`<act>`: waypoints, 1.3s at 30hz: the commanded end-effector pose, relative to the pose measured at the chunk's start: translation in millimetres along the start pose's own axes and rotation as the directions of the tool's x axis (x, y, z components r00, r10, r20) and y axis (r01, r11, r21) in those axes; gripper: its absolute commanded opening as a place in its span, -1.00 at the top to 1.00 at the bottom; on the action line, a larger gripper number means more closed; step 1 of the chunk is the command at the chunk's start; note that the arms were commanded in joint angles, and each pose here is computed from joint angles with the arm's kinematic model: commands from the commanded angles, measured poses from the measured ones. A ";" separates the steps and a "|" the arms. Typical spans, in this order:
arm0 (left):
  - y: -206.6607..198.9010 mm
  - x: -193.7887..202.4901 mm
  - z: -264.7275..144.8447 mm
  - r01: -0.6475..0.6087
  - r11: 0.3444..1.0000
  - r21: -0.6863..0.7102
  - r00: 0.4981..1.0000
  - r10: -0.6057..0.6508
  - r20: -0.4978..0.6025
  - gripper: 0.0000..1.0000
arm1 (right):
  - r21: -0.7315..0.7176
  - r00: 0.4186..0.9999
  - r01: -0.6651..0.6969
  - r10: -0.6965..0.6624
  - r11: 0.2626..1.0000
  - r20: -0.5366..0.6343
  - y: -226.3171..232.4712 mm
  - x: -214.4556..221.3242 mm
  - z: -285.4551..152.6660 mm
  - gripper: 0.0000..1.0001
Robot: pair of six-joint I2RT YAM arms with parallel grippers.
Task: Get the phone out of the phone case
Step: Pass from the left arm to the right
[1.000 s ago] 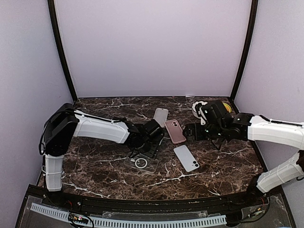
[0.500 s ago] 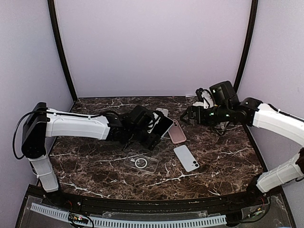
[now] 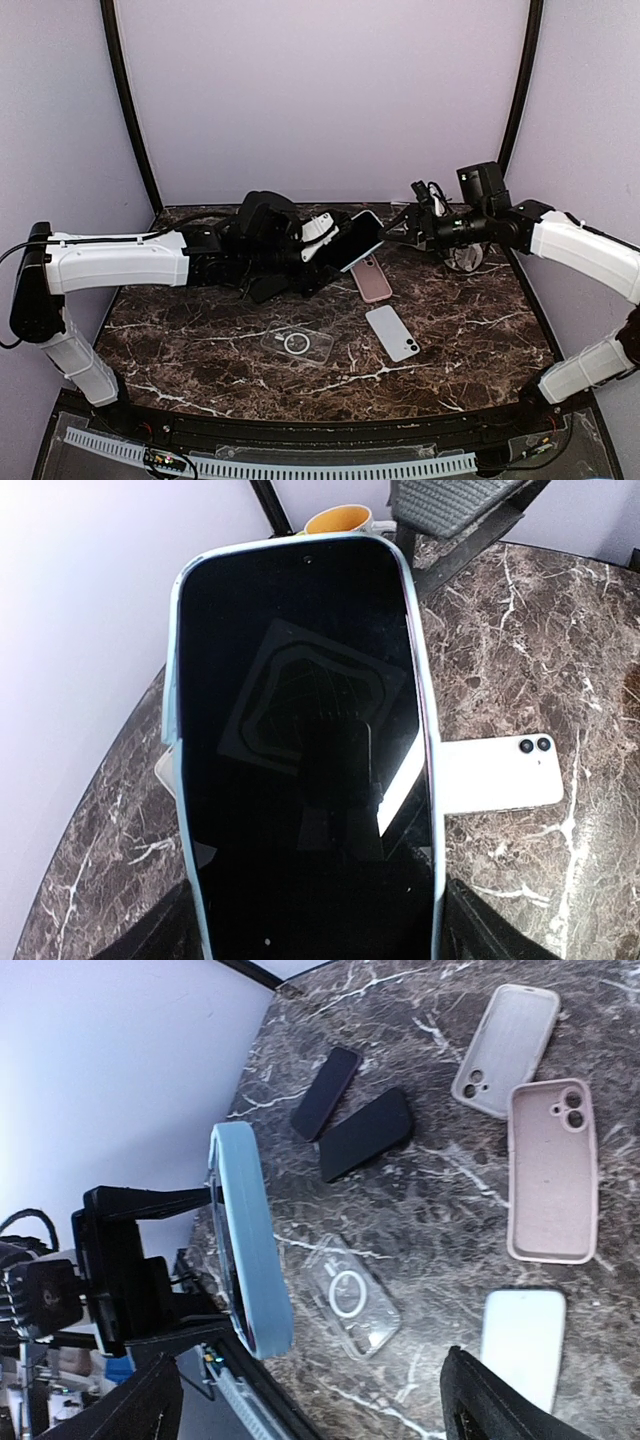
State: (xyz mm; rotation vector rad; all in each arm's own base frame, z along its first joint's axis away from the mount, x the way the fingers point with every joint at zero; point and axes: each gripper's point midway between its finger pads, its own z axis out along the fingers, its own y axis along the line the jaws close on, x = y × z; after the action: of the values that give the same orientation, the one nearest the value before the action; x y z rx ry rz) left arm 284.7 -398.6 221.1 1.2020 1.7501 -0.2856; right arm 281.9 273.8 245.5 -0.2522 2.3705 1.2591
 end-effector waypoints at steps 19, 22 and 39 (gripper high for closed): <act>-3.8 -40.3 -11.1 -0.018 0.999 0.051 0.987 0.009 0.163 0.22 | -0.259 0.996 -0.090 0.081 0.962 -0.045 48.0 0.2 15.9 0.07; -3.9 -39.1 -9.2 -0.021 0.998 0.051 0.988 0.013 0.155 0.23 | -0.256 0.995 -0.090 0.079 0.962 -0.053 48.0 2.5 18.4 0.19; -11.4 -28.2 -7.3 -0.086 0.995 0.047 0.987 0.079 0.138 0.26 | -0.231 0.994 -0.109 0.107 0.967 -0.024 30.3 5.6 32.9 1.00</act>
State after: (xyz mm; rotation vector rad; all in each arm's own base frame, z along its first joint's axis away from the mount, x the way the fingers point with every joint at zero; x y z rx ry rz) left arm 274.8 -410.7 224.3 1.2708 1.6752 -0.3575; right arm 275.1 310.7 249.1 -0.1940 2.3122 1.5646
